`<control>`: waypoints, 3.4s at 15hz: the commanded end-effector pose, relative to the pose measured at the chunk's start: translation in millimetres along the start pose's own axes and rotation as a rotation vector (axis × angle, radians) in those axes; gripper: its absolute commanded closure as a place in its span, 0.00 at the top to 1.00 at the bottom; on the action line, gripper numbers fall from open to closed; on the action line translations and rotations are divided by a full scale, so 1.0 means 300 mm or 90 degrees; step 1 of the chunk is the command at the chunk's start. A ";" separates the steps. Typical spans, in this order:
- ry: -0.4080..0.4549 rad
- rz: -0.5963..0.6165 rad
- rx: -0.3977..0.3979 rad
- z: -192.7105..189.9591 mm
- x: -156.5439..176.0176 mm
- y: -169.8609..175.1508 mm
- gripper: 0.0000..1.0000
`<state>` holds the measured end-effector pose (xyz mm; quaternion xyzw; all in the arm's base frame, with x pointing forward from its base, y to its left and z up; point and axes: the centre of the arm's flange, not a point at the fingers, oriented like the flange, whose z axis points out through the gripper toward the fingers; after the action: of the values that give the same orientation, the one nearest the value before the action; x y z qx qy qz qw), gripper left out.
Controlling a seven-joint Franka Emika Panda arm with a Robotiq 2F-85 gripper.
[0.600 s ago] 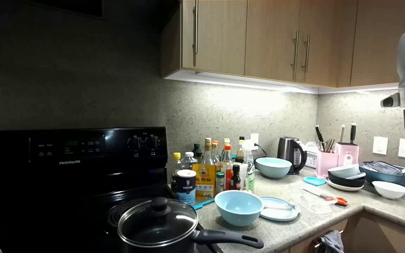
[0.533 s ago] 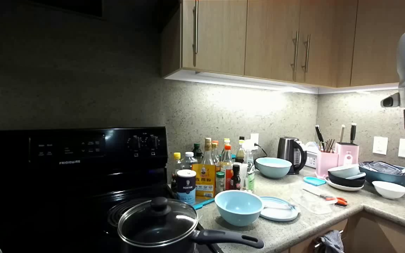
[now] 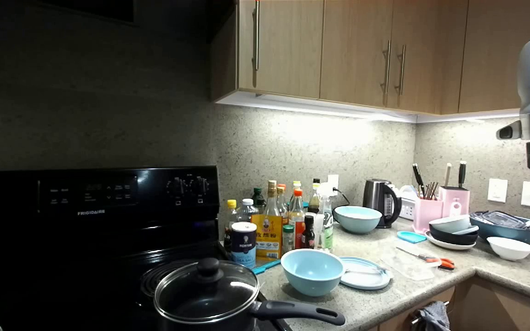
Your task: Put the fork inside the container
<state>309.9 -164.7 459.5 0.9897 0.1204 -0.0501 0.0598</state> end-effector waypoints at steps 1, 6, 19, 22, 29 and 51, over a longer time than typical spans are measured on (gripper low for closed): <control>0.004 -0.047 -0.064 -0.100 0.086 -0.049 1.00; 0.040 -0.162 -0.159 -0.246 0.206 -0.217 1.00; 0.164 -0.048 0.005 -0.252 0.421 -0.130 1.00; 0.162 0.012 0.004 -0.230 0.533 -0.075 1.00; 0.132 0.021 -0.008 -0.181 0.570 -0.061 1.00; 0.046 -0.018 0.041 0.102 0.855 0.130 1.00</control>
<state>564.6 -146.8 404.4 0.9904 0.1348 -0.0192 0.0226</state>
